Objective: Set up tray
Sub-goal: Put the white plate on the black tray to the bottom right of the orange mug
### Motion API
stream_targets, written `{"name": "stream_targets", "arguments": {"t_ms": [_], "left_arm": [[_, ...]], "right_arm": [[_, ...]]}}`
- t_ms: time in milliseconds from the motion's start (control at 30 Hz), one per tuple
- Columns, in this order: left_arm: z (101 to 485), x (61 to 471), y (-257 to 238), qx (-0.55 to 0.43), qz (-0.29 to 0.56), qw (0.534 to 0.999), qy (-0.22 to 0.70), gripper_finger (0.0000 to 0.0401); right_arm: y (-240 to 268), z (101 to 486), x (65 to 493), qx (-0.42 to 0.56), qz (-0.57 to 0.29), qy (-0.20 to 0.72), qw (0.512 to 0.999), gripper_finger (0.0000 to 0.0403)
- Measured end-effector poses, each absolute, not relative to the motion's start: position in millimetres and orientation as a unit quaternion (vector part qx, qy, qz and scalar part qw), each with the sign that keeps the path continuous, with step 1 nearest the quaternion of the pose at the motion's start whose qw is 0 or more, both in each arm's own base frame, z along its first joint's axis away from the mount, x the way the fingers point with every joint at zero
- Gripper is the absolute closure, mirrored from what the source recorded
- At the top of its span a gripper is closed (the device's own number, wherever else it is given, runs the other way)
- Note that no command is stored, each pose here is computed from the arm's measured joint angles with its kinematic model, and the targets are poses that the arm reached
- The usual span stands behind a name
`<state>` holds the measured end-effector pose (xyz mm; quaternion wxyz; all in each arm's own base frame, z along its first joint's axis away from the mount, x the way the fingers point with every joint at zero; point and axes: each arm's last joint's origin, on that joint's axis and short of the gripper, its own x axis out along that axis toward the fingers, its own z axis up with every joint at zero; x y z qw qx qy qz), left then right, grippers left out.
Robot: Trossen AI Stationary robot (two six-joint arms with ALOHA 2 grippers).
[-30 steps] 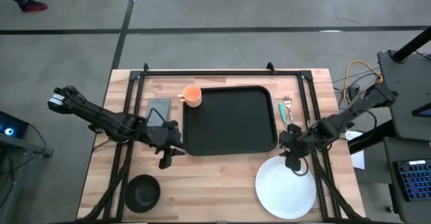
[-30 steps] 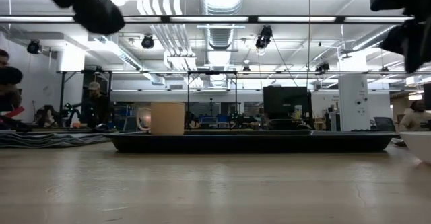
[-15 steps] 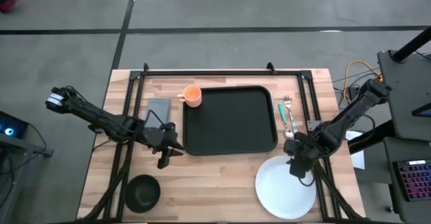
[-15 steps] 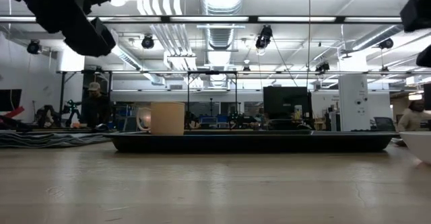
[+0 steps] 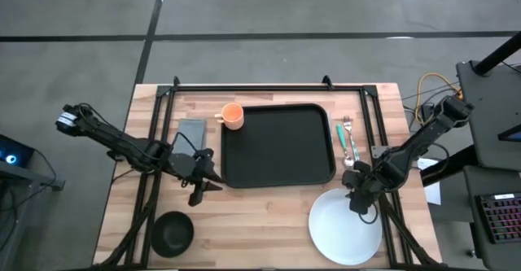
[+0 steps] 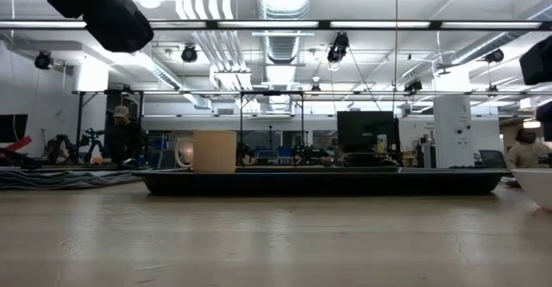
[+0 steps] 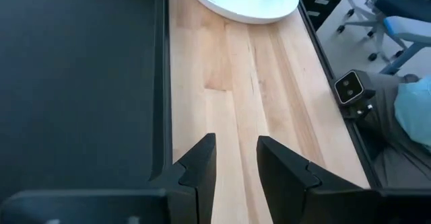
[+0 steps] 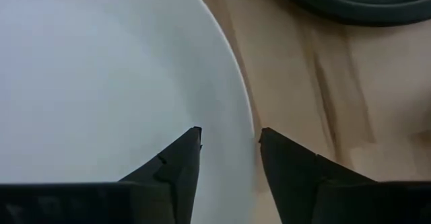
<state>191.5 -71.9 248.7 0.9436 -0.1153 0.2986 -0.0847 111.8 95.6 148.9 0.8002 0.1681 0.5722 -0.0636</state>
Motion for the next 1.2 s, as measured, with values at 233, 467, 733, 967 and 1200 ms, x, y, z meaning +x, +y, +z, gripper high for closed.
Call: {"name": "stream_targets", "arguments": {"t_ms": [233, 467, 733, 967, 1200], "left_arm": [[250, 192, -73, -0.117, -0.087, 0.945, 0.294, 0.0312], [250, 192, -73, -0.118, -0.087, 0.945, 0.294, 0.0312], [250, 192, -73, -0.118, -0.087, 0.945, 0.294, 0.0312], [250, 192, -73, -0.118, -0.087, 0.945, 0.294, 0.0312], [251, 192, -73, -0.119, -0.087, 0.946, 0.289, 0.0312]], "right_arm": [[90, 131, 107, 0.178, -0.079, 0.567, 0.8, 0.0291], [94, 137, 109, 0.184, -0.053, 0.577, 0.794, 0.0387], [108, 195, 135, 0.18, 0.011, 0.529, 0.829, 0.0395], [82, 240, 166, 0.191, -0.034, 0.469, 0.862, 0.0395], [5, 253, 196, 0.253, -0.179, 0.417, 0.855, 0.0395]]}}
